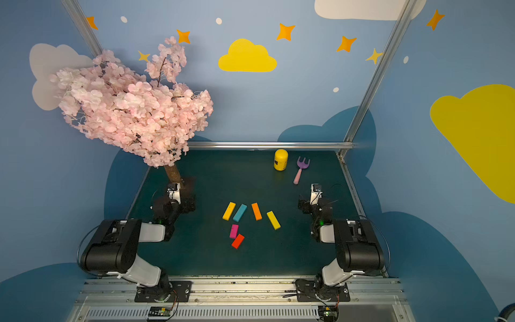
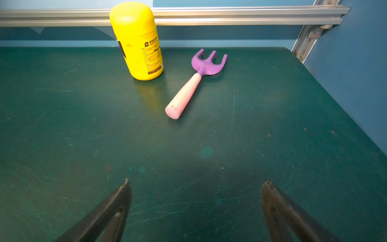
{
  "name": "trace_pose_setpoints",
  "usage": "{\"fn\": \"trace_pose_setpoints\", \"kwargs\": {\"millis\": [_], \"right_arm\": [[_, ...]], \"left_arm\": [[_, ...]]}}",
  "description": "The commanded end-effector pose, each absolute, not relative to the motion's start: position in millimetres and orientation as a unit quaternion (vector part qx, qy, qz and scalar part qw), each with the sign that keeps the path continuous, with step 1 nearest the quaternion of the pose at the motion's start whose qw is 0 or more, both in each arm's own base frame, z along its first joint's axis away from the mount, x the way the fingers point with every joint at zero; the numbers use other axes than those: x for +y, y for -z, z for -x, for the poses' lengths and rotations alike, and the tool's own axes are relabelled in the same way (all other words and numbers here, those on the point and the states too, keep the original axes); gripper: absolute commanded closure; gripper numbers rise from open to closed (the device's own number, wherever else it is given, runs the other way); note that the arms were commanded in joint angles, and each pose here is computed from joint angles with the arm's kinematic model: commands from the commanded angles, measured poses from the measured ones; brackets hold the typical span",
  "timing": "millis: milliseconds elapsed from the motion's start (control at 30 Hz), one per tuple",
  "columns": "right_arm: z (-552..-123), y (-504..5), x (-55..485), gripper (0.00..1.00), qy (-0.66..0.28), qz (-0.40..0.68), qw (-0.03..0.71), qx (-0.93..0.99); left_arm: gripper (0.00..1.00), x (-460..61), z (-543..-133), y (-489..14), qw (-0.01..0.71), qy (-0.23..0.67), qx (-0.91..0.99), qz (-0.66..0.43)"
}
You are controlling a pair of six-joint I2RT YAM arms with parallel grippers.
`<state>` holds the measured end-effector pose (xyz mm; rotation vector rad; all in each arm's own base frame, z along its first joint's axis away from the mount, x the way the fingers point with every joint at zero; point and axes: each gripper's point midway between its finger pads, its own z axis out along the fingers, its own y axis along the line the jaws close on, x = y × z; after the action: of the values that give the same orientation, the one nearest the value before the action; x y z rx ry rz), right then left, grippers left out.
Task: Assemble the letter p with building blocks
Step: Pick up the building block from the center of the board.
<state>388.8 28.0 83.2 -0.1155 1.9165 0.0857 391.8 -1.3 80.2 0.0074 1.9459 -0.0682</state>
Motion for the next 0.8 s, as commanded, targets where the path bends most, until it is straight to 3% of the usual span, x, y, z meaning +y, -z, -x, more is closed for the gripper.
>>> {"fn": "trace_pose_setpoints", "kwargs": {"millis": [0,767], "right_arm": [[-394.9,-93.8,28.0,0.04,-0.037,0.048,0.583,0.81],[-394.6,-95.9,26.4,0.04,-0.061,0.047,0.584,0.808]], "left_arm": [[0.0,-3.0,-394.7,-84.0,0.567,0.037,0.823,-0.004],[0.0,-3.5,-395.1,-84.1,0.568,0.033,0.823,-0.008]]}}
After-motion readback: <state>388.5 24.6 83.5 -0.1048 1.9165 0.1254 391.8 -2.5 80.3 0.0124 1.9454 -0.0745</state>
